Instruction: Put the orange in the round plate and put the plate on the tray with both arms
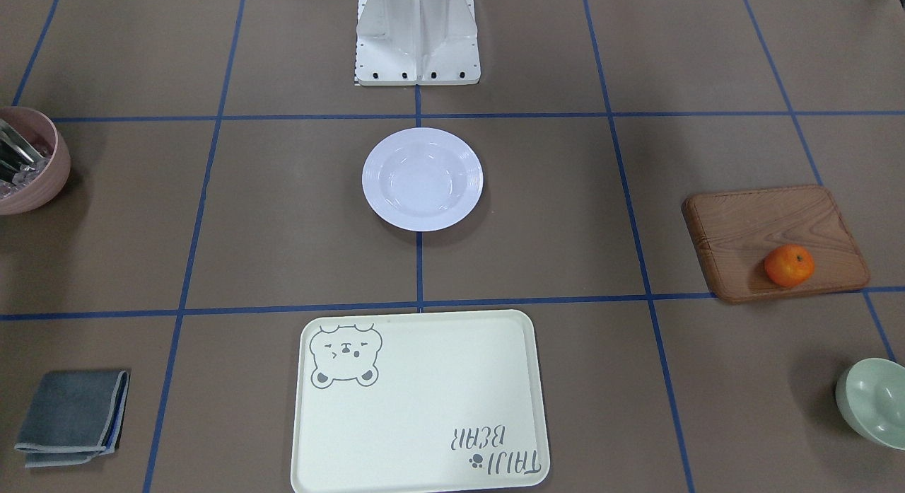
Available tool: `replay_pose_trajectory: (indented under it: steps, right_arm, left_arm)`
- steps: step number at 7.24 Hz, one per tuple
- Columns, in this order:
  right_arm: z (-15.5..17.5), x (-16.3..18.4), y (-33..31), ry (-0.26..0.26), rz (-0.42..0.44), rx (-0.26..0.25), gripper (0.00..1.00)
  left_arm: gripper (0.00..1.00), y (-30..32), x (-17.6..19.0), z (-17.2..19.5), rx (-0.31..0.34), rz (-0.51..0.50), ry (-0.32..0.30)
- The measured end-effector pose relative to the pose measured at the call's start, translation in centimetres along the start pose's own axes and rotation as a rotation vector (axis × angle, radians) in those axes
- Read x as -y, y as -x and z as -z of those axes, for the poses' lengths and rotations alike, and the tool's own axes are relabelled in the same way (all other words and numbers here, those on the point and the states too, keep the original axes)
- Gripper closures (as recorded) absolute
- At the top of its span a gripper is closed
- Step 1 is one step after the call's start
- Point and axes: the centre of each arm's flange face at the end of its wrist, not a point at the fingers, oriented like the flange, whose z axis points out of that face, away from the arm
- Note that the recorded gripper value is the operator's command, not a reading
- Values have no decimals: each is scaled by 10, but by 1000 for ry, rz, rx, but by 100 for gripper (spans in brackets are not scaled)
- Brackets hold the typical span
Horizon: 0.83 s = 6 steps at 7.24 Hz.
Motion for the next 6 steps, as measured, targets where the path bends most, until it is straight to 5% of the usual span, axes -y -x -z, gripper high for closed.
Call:
replay_pose_trajectory:
  steps: [3,6]
  right_arm:
    - [-4,-14,3,-93,34,13,0]
    - [-36,42,83,-93,-42,76,0]
  left_arm:
    - [2,-4,19,5,1,-52,-57]
    - [2,-60,44,-30,-57,-84,-61]
